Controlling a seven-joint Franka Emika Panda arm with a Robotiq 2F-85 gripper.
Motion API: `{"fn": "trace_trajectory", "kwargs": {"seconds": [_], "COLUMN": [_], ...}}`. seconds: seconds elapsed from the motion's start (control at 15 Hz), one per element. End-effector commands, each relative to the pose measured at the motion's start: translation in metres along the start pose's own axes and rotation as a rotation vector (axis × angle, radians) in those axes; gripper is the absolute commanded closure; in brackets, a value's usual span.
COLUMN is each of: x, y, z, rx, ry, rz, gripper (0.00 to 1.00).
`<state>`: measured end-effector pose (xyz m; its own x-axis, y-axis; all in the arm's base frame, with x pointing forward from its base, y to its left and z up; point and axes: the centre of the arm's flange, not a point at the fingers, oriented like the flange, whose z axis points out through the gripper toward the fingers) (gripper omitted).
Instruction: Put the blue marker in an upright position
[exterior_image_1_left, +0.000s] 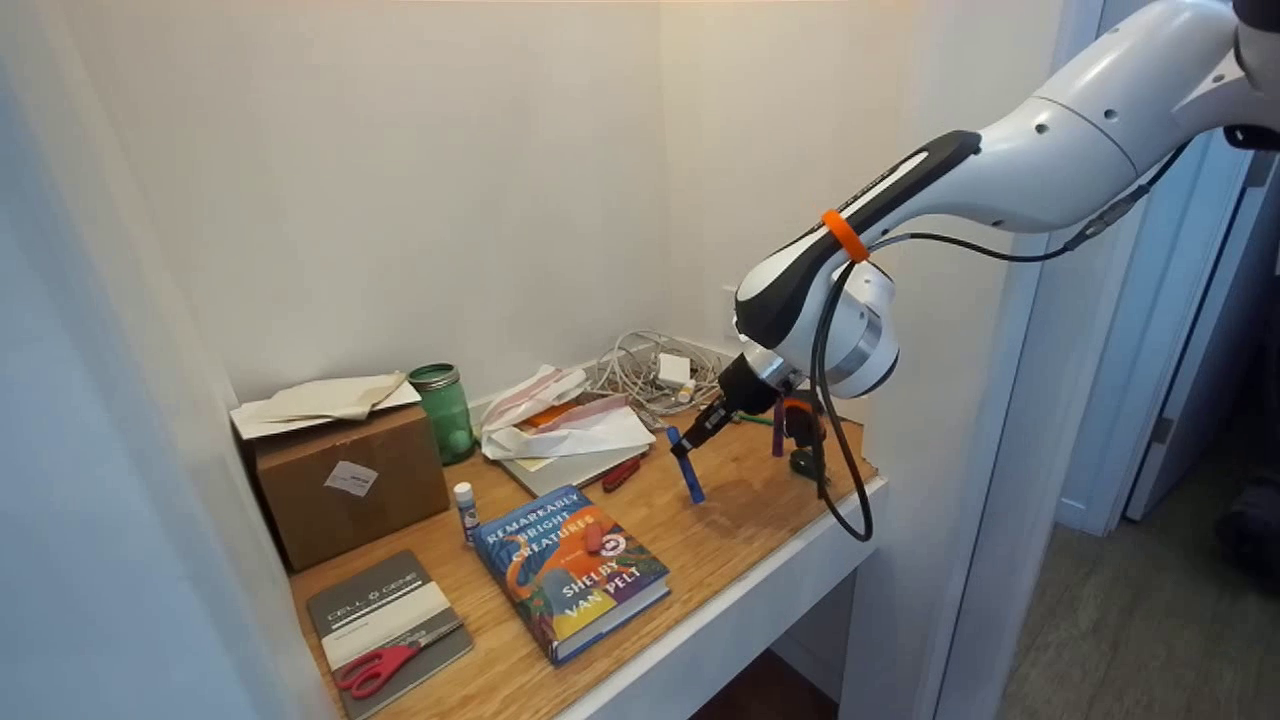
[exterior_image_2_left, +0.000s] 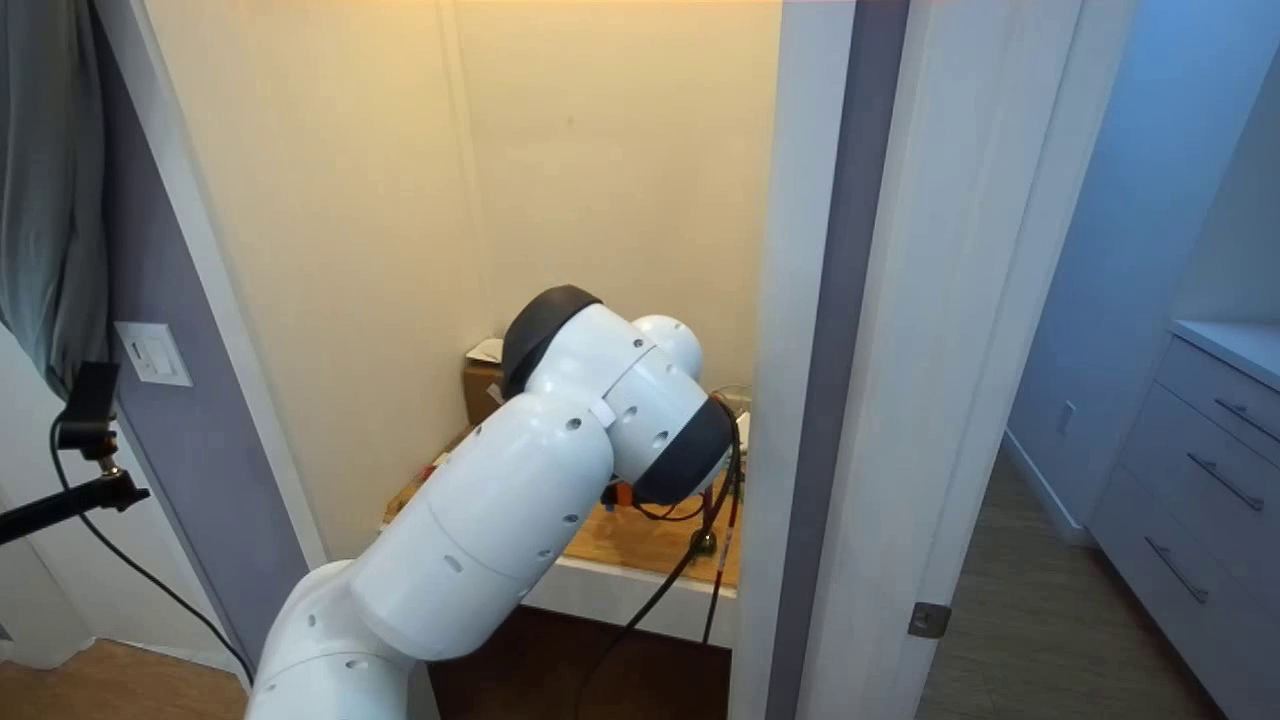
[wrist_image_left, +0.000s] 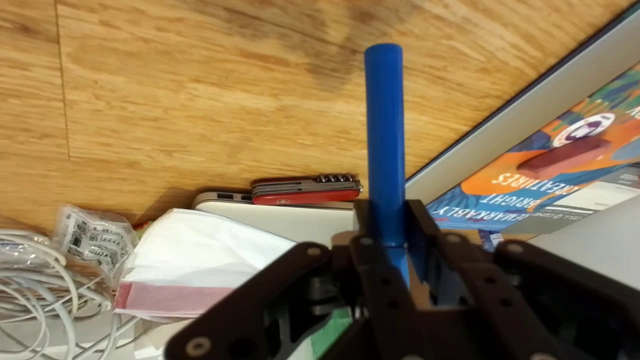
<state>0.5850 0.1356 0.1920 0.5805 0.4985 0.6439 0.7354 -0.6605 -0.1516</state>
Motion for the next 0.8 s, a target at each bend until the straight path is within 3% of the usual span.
{"fn": "trace_trajectory", "kwargs": {"seconds": [0.0,0.73], "x": [-0.015,-0.018], "y": [-0.002,-0.004], "z": [0.007,0.023], "rx": [-0.017,-0.026], "ry": [0.041,0.143], "rz": [-0.012,-0.016], "gripper": [0.96,0.96]}}
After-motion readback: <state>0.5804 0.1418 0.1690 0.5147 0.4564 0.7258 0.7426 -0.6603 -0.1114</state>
